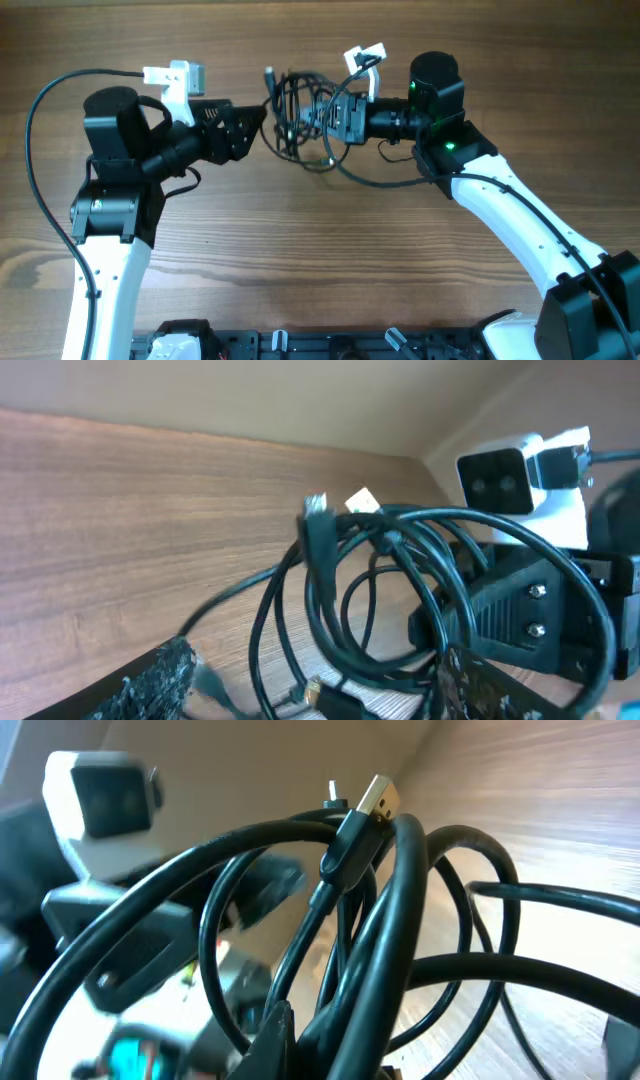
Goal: Untangle cables
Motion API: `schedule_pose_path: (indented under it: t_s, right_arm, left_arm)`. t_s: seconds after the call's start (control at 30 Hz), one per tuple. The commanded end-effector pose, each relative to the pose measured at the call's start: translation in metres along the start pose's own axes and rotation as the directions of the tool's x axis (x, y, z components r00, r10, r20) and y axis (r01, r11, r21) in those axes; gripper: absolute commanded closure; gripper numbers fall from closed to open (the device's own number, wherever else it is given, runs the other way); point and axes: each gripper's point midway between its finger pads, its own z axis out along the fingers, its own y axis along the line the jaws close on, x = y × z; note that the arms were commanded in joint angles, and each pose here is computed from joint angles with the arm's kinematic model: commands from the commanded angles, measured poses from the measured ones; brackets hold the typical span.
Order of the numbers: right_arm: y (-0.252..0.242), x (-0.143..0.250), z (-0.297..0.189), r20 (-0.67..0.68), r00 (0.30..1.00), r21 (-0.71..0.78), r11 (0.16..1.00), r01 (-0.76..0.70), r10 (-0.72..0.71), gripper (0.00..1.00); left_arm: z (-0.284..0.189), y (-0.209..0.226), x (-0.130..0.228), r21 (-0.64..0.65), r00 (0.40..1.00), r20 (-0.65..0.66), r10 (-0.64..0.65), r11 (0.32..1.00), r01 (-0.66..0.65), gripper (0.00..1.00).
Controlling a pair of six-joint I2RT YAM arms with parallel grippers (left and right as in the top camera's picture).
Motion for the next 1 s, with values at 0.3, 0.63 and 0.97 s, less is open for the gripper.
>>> schedule_pose_path:
  t_s: [0.3,0.63,0.97]
  right_arm:
    - [0.031,0.017,-0.004,-0.086,0.979,-0.177,0.97,0.165,-0.182,0.96]
    - [0.049,0.016,-0.007,-0.08,0.963,-0.263,0.938,0.228,-0.256,0.96]
    - [0.05,0.016,-0.007,-0.077,0.962,-0.265,0.935,0.235,-0.263,0.96]
  left_arm:
    - [-0.006,-0.007,0.014,0.043,0.97,-0.055,0.238,0.971,-0.235,0.31]
    - [-0.004,-0.036,0.022,0.225,0.991,-0.088,0.101,0.971,-0.078,0.54]
    - [0.005,-0.065,0.031,0.326,0.982,-0.109,0.156,0.939,-0.113,0.45]
